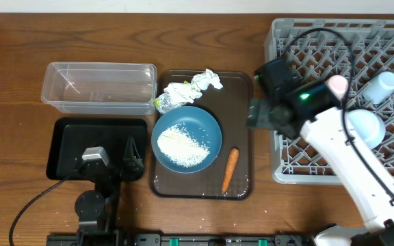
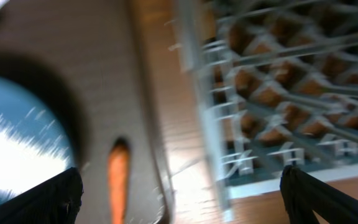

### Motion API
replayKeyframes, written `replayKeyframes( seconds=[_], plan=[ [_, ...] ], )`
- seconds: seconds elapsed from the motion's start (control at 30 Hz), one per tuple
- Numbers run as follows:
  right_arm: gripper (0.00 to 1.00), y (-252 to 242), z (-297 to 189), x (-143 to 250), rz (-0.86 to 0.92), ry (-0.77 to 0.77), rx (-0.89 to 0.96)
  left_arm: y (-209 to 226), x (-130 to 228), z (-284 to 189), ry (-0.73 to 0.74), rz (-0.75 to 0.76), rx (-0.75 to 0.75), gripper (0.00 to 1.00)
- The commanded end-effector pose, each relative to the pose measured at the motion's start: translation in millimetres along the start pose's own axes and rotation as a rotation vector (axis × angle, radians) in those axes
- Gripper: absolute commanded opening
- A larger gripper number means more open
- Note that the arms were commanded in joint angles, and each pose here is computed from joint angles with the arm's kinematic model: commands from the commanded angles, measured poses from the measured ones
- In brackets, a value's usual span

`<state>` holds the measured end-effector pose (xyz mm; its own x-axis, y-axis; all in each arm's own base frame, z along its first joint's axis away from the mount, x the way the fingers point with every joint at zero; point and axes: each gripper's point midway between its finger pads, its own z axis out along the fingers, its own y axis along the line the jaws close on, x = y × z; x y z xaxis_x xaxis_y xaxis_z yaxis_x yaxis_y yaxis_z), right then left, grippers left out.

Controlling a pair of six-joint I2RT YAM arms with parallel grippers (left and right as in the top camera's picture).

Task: Sort waste into correct bins and load items into the dishwasher rack
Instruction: 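Withdraw the right gripper back over the rack, then reach the left gripper to the blue rice plate and grasp its rim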

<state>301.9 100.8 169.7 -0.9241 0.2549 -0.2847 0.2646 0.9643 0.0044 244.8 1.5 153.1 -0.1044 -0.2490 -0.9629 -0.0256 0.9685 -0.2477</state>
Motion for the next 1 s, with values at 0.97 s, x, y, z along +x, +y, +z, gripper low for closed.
replayKeyframes(
  seconds=[0.97],
  plan=[
    [0.99,-134,6,-31,0.344,0.043,0.209,-101,36,-36,0.353,-0.509,0.58,0.99]
  ],
)
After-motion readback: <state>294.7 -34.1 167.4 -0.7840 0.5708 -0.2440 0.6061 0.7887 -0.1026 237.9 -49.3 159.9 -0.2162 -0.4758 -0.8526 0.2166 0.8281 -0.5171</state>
